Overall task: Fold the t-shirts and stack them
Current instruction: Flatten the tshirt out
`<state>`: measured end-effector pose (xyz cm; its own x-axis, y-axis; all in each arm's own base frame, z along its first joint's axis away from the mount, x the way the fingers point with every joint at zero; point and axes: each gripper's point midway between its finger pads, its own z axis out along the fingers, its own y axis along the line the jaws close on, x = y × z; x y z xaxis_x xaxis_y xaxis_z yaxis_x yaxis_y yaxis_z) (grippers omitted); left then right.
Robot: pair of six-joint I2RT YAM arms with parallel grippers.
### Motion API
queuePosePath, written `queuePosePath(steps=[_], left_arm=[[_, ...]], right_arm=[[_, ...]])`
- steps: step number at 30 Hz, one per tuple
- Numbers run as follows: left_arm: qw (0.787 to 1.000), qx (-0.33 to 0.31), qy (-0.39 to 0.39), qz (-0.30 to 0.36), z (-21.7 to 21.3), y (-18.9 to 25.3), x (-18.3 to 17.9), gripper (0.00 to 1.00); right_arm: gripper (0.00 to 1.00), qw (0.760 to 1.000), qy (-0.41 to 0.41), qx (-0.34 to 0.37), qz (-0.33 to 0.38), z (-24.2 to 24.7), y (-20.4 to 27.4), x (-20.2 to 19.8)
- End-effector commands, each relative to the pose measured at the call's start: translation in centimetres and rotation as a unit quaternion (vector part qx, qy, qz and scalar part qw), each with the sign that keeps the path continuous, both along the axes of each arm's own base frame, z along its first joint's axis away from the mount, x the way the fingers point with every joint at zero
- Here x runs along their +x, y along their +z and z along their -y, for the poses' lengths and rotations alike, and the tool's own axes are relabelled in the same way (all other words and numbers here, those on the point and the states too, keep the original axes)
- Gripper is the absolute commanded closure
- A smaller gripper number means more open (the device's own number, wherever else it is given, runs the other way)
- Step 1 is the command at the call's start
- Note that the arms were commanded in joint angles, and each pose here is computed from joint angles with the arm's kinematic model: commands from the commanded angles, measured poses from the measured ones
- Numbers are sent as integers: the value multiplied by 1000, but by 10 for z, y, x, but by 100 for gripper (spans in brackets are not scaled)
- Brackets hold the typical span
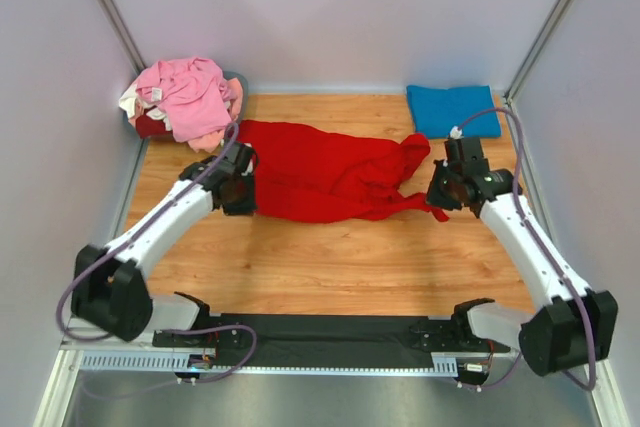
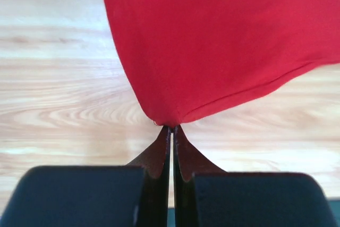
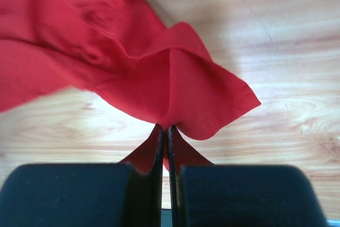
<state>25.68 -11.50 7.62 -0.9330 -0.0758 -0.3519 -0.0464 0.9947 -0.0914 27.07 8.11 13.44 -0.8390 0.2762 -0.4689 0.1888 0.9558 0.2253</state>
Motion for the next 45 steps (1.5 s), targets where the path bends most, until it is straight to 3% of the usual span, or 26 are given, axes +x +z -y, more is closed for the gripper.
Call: queuePosePath(steps=[1,5,7,8,10,13,20,23,26,27,28,29,30,34,35,37,38,39,40,41,43,44,45], left_arm=[[994,-22,-17,109,-5,94,2,100],[967,-73,-66,234,-5,197,-18,100],[956,-90,-82,266,-7,230,-34,100],[939,-106,-90,316,-10,268,-43,100],[914,-127,-126,363,-8,305,-61,100],[852,-169,-184,459,-4,371,-95,100],[669,-249,-282,641,-10,487,-209,100],[627,-253,-288,678,-18,516,-237,100],[612,-253,-281,695,-25,535,-246,100],[618,-249,-264,698,-29,539,-242,100],[627,-246,-256,693,-27,542,-230,100],[625,-241,-247,700,-30,549,-229,100],[644,-235,-240,687,-30,544,-219,100],[719,-201,-198,634,-20,527,-147,100],[742,-195,-195,612,-13,510,-125,100],[764,-176,-177,595,-7,495,-91,100],[793,-163,-177,560,4,470,-59,100],[809,-150,-172,542,7,457,-40,100],[843,-131,-163,496,15,424,-2,100],[862,-127,-153,466,16,403,18,100],[905,-134,-106,391,6,349,76,100],[922,-127,-88,355,0,316,97,100],[935,-106,-54,334,-17,293,119,100]], right_arm=[[100,993,3,48,109,-8,82,3],[100,980,2,77,182,-5,151,-23],[100,970,2,91,226,-1,183,-40],[100,967,3,94,237,1,193,-49],[100,945,14,113,307,4,238,-73],[100,909,25,128,396,10,291,-105],[100,770,31,155,618,39,398,-212],[100,718,33,145,681,52,433,-252],[100,694,32,123,709,60,467,-267],[100,688,28,117,716,63,476,-271],[100,699,27,106,706,61,484,-252],[100,690,25,103,716,64,496,-258],[100,693,14,96,714,66,500,-249],[100,759,-14,59,649,61,491,-163],[100,790,-16,48,611,53,478,-119],[100,829,-26,31,558,47,450,-70],[100,857,-29,21,514,39,425,-26],[100,872,-40,8,487,38,408,-3],[100,888,-43,-4,458,34,385,27],[100,899,-44,-15,435,30,366,50],[100,929,-43,-49,365,22,306,112],[100,928,-41,-55,366,18,298,135],[100,944,-22,-75,320,9,253,173]])
